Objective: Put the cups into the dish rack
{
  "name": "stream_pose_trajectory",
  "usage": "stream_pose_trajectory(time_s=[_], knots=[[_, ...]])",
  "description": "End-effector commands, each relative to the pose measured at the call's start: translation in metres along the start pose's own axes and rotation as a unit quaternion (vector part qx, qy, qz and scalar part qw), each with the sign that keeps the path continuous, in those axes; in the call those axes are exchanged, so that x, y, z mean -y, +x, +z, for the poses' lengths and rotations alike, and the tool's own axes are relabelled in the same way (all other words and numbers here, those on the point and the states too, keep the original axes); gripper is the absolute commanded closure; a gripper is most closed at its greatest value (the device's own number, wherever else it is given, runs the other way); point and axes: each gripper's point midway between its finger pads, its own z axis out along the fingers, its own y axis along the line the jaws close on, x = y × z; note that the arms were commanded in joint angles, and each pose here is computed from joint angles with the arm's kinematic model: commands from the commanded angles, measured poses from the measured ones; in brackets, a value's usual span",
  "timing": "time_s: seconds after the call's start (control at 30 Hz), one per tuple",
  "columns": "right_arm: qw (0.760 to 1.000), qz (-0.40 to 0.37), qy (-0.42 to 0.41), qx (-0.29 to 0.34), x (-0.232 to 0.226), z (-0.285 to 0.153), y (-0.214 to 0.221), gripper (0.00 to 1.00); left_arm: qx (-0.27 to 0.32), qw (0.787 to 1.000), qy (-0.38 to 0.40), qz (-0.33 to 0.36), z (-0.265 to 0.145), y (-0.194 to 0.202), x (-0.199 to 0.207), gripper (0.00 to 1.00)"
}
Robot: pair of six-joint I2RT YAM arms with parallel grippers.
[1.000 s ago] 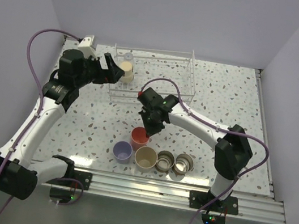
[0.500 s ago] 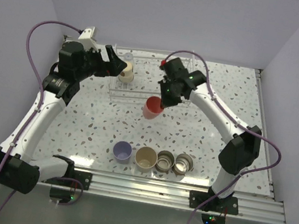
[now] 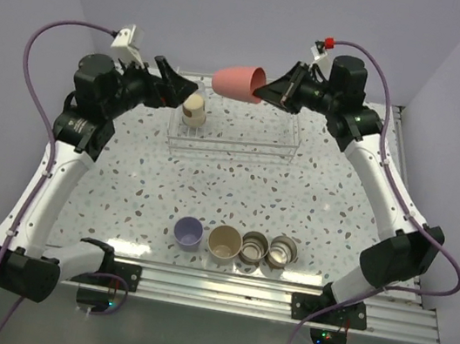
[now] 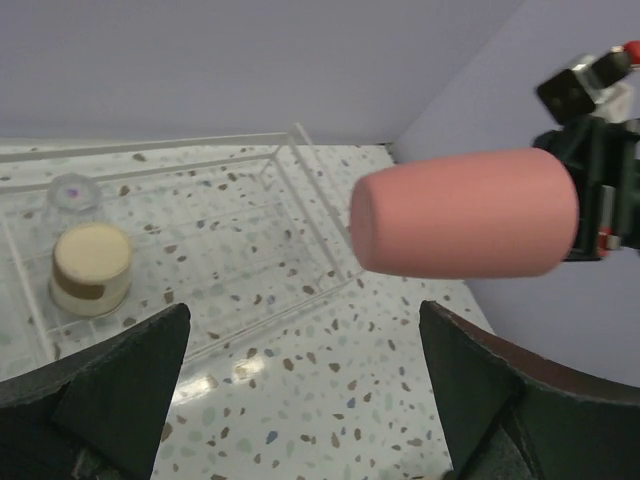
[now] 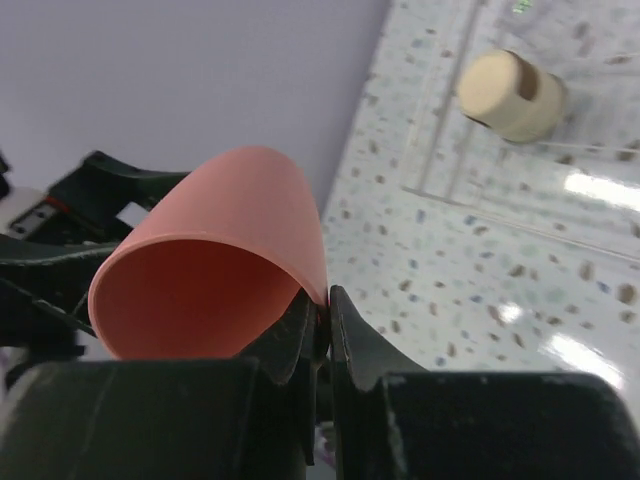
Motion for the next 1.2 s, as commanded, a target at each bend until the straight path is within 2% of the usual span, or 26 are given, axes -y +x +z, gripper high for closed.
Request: stream_pose_trajectory(time_s=[0.0, 0.07, 0.1, 0.17, 0.3, 0.47, 0.67, 1.17], knots=[[0.981, 0.040, -0.191, -0.003, -0.074, -0.009, -0.017, 1.00, 0.049, 0.988, 0.143, -0.026, -0.022, -0.054, 0.059, 0.00], [0.970, 0.084, -0.227, -0.009, -0.083, -0.008, -0.022, 1.00, 0.045, 0.974, 0.219, -0.043, -0.032, -0.055, 0.075, 0.00], [0.959, 0.102, -0.266, -0.005, -0.093, -0.013, -0.026, 1.00, 0.072, 0.963, 0.254, -0.058, -0.042, -0.073, 0.084, 0.00], [0.948, 0.121, -0.293, 0.002, -0.096, -0.014, -0.032, 1.00, 0.072, 0.947, 0.304, -0.076, -0.052, -0.077, 0.093, 0.00], [0.931, 0.148, -0.334, 0.020, -0.100, -0.019, -0.041, 1.00, 0.073, 0.927, 0.357, -0.086, -0.061, -0.076, 0.102, 0.00], [0.924, 0.155, -0.349, 0.026, -0.102, -0.022, -0.042, 1.00, 0.068, 0.927, 0.354, -0.106, -0.053, -0.064, 0.091, 0.00], [0.928, 0.127, -0.349, 0.005, -0.112, -0.016, -0.028, 1.00, 0.069, 0.924, 0.355, -0.123, -0.041, -0.059, 0.083, 0.00], [0.932, 0.108, -0.342, -0.058, -0.132, 0.019, 0.014, 1.00, 0.081, 0.910, 0.389, -0.118, -0.039, -0.068, 0.101, 0.00]])
